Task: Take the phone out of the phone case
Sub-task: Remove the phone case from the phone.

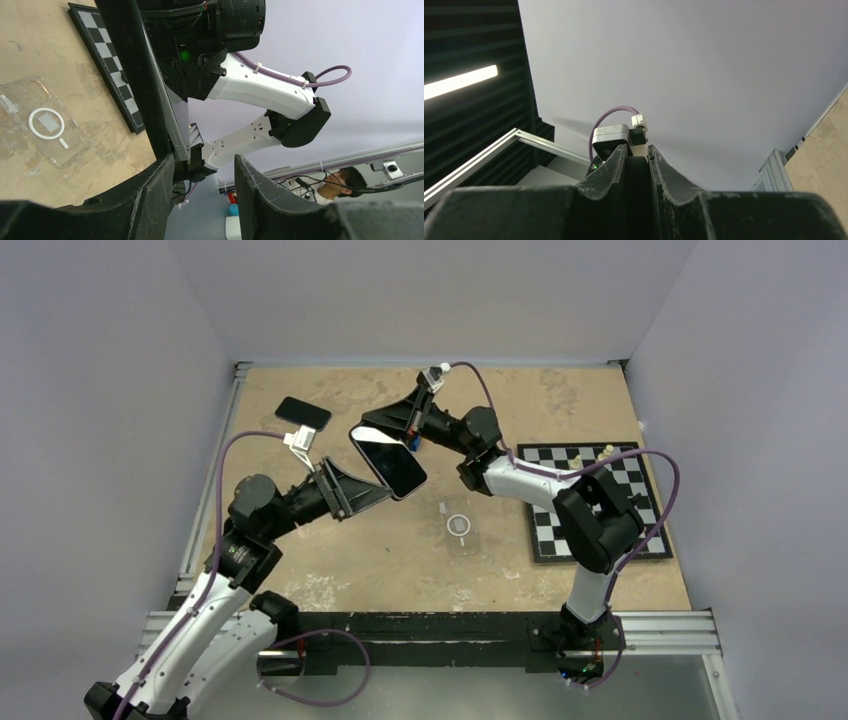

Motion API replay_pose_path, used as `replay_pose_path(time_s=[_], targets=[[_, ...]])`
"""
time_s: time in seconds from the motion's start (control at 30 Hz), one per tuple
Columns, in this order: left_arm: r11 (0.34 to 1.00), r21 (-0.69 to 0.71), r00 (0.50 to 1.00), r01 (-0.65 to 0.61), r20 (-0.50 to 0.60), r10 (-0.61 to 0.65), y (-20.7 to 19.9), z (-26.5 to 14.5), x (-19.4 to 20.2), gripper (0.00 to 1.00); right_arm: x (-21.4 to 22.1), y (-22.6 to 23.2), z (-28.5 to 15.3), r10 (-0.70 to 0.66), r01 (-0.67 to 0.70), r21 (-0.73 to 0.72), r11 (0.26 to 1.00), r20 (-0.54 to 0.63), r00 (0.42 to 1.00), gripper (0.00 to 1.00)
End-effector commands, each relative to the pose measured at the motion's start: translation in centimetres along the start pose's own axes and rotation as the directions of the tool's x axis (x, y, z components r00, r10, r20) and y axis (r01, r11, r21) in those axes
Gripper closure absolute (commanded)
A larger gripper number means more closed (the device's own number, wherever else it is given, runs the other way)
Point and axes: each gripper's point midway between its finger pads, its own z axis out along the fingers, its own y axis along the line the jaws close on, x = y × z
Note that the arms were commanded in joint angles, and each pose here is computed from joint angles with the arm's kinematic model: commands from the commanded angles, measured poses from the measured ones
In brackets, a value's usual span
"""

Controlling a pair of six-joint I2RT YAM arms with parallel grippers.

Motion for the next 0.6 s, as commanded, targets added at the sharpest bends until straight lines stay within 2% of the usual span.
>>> replay_pose_path(time_s=[0.0,0.07,0.17,0.27,0.37,0.47,0.57], targets=[[0.996,0.079,0.999,-0.027,0.026,0.025,-1.9,0.0,-0.8,0.49,0.5,3.4,0.8,-0.060,0.057,-0.088,0.994,-0.025,0.998,1.00],[0.998,0.024,0.998,-0.056,0.034,0.055,-1.0,-0.4,-0.7,0.51,1.0,3.6,0.5,-0.067,0.063,-0.093,0.994,-0.043,0.997,1.00],[0.979,-0.146,0.984,-0.139,0.089,0.153,1.3,-2.4,-1.3,0.52,0.9,3.5,0.0,-0.101,0.096,-0.082,0.992,-0.052,0.994,1.00],[0.950,-0.248,0.965,-0.191,0.131,0.229,2.5,-4.0,-1.9,0.43,1.5,3.1,0.0,-0.161,0.156,-0.054,0.986,-0.104,0.981,1.00],[0.936,-0.296,0.963,-0.189,0.130,0.235,2.9,-4.2,-2.5,0.38,2.3,2.8,-0.2,-0.210,0.207,-0.037,0.978,-0.154,0.966,1.00],[0.936,-0.306,0.965,-0.176,0.134,0.226,2.9,-3.4,-3.2,0.39,3.0,2.9,-0.9,-0.234,0.231,-0.037,0.972,-0.173,0.957,1.00],[0.930,-0.329,0.960,-0.161,0.165,0.225,3.3,-2.9,-4.3,0.47,3.3,3.5,-1.2,-0.251,0.248,-0.044,0.968,-0.172,0.953,1.00]])
